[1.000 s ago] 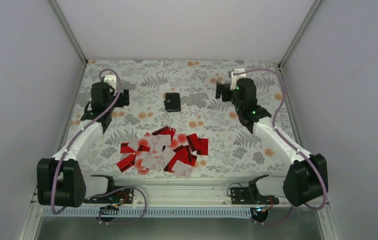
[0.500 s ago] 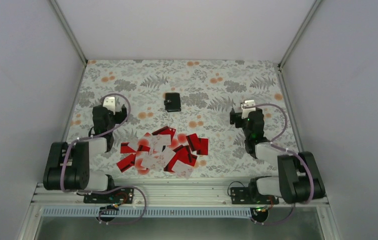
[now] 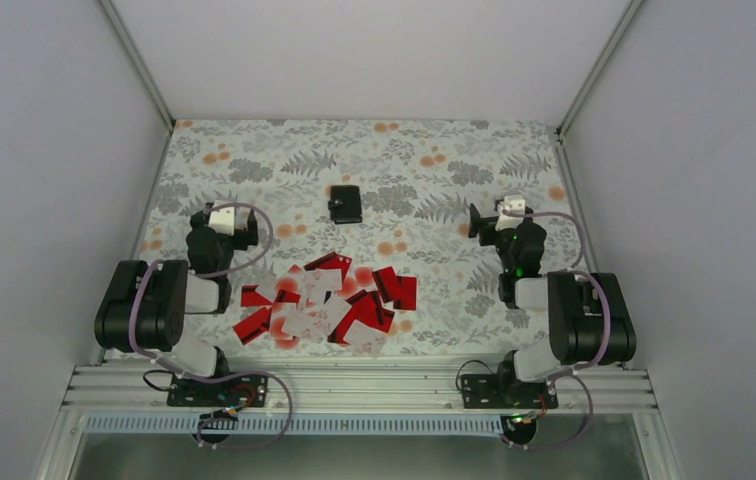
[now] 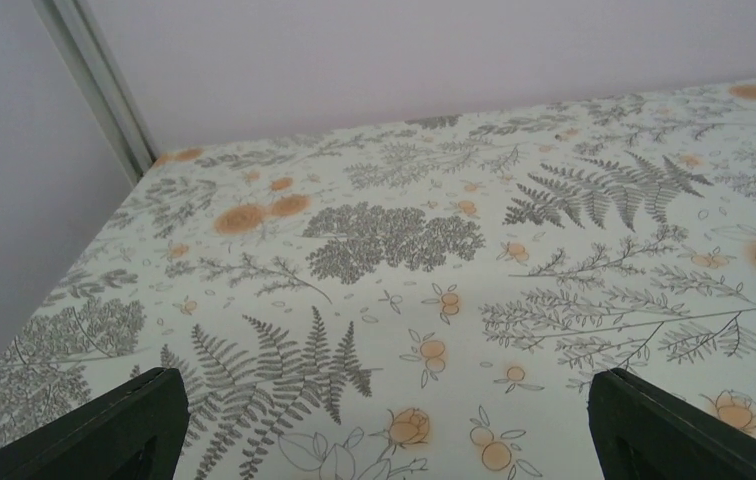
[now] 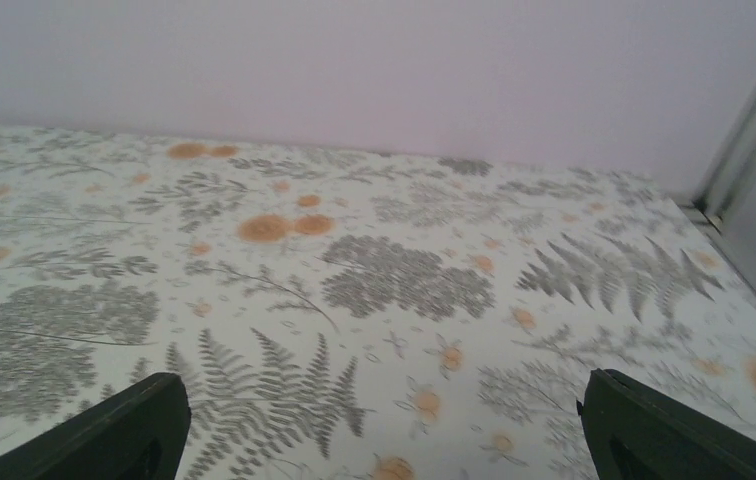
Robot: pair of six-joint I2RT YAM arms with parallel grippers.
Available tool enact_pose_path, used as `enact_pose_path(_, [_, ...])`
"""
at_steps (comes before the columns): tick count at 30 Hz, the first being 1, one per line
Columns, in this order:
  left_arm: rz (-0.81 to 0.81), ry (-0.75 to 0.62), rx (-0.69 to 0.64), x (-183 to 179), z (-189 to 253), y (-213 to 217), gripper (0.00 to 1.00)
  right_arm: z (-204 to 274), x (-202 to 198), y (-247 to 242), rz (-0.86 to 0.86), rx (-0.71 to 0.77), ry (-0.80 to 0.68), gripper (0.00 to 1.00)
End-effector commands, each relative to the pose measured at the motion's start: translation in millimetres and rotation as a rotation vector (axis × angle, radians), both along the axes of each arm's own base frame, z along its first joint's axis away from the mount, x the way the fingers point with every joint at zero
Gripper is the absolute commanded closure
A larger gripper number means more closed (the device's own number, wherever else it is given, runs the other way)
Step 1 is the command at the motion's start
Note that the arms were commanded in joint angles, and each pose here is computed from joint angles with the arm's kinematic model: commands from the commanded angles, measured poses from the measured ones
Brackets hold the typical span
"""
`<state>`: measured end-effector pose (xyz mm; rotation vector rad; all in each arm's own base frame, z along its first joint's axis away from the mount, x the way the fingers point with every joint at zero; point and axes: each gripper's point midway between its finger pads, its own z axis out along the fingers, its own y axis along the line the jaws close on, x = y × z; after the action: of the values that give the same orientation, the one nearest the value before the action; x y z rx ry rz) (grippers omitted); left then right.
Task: Put the credit cards into the card holder
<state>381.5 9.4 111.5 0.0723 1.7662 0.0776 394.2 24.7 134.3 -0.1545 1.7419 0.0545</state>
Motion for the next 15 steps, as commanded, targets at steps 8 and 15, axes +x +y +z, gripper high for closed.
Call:
enact_pose_path(8, [-0.031, -0.121, 0.023, 1.5, 27.4, -7.4, 0.0, 10.9, -2.0, -11.5, 0.014, 0.079, -0.071, 0.01])
enact_pose_path(15, [-0.031, -0.12, 0.022, 1.3, 27.1, -7.5, 0.0, 11.5, -1.5, -11.4, 0.014, 0.079, -0.072, 0.01])
